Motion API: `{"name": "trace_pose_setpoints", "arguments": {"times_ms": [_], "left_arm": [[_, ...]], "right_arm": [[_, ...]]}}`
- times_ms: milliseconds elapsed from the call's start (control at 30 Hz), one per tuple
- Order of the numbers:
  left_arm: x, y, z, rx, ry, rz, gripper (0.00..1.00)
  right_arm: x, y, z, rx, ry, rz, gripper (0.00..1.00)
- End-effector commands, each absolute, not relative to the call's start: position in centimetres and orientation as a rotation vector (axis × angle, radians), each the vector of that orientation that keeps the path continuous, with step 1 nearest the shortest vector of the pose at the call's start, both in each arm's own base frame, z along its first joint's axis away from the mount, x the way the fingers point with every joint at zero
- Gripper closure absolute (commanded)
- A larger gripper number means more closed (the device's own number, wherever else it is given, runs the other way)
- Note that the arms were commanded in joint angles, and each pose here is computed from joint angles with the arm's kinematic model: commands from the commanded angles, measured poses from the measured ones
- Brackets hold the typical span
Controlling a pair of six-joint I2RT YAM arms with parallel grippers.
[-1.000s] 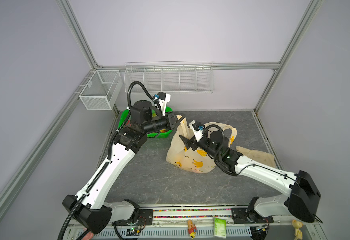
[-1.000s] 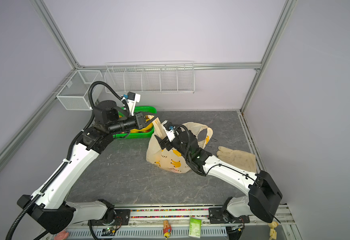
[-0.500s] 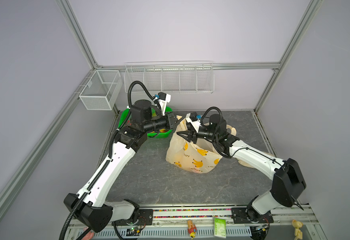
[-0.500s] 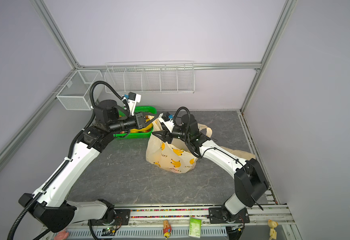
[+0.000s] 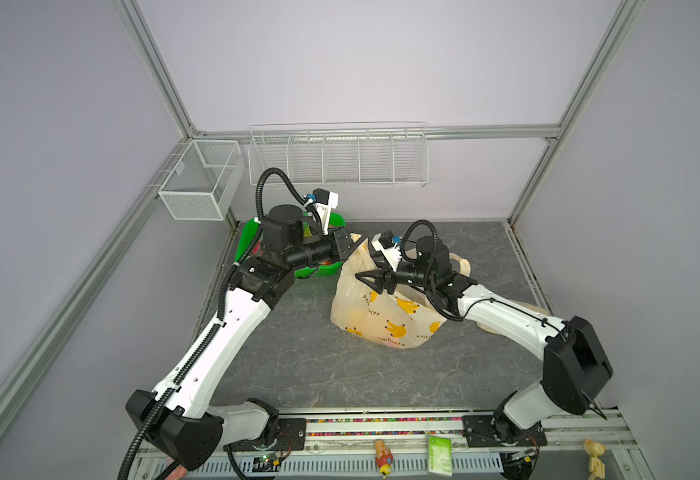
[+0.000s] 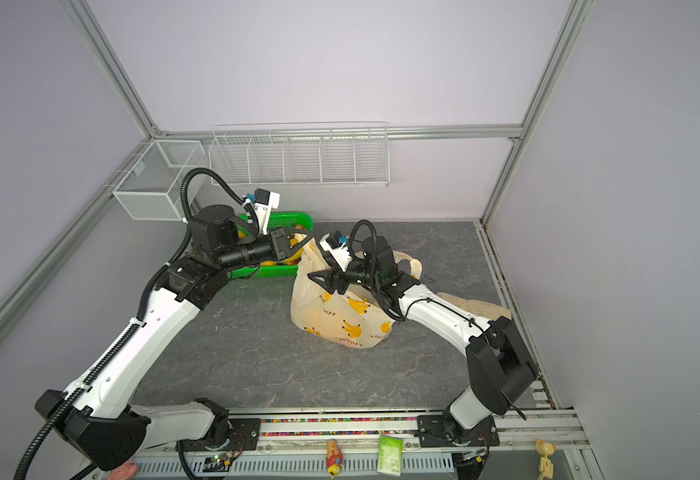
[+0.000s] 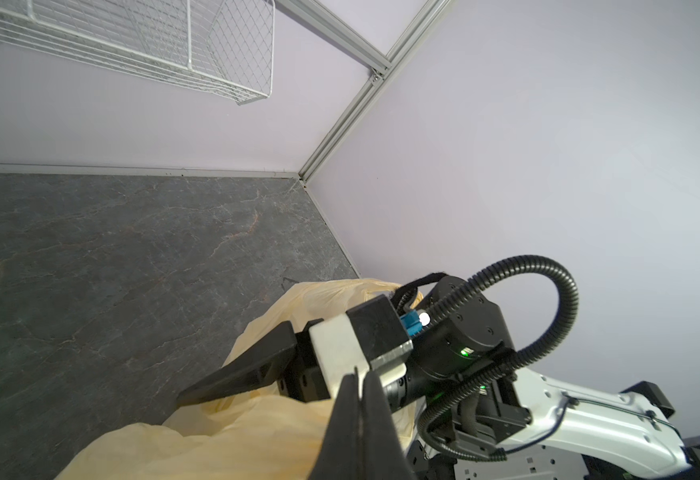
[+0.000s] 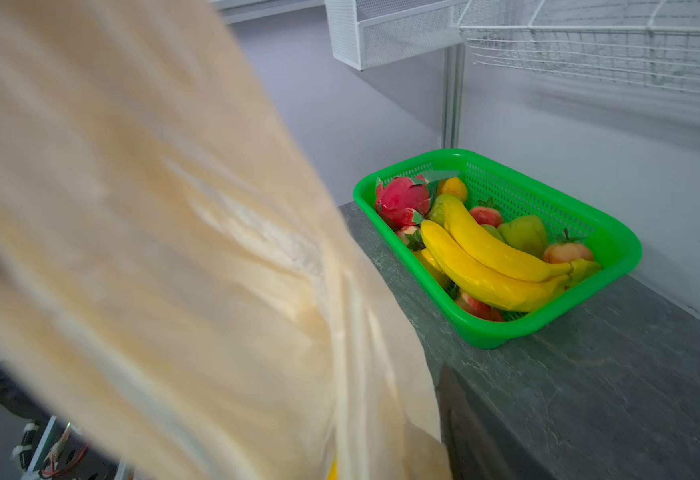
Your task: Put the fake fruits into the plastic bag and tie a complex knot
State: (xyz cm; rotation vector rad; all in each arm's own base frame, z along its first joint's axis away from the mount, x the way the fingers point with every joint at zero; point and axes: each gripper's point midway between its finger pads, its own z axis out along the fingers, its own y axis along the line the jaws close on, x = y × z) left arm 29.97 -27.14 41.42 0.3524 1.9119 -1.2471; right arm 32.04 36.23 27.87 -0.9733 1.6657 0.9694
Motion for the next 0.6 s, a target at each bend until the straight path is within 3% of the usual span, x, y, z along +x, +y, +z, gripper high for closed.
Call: {"name": "trace_pose_setpoints", "arguments": {"times_ms": [0,133,433,500,567], "left_arm": [[30.3,-26.0,42.2,0.335,1.887,-1.174,1.0],[30.7,-25.8,41.8,0.324,1.906,-1.141,1.0],[30.9,-25.6,41.7,0.326,1.912,-1.133,1.0],[30.8,-25.6,42.0,0.326,1.907,-1.141,1.0],[30.6,-25.8,42.5,0.346,1.894,-1.155,1.0]], "right_arm": [[32.3,33.1,31.2,-0.915,1.743,0.789,0.02],[31.3,30.2,34.0,-0.857,1.796,0.688,0.09],[29.8,19.0,35.8,-0.519,1.99,0.398,0.1],[29.2,17.4,35.3,-0.476,2.005,0.4,0.09],[27.9,19.4,35.1,-0.6,1.965,0.524,0.07]]}}
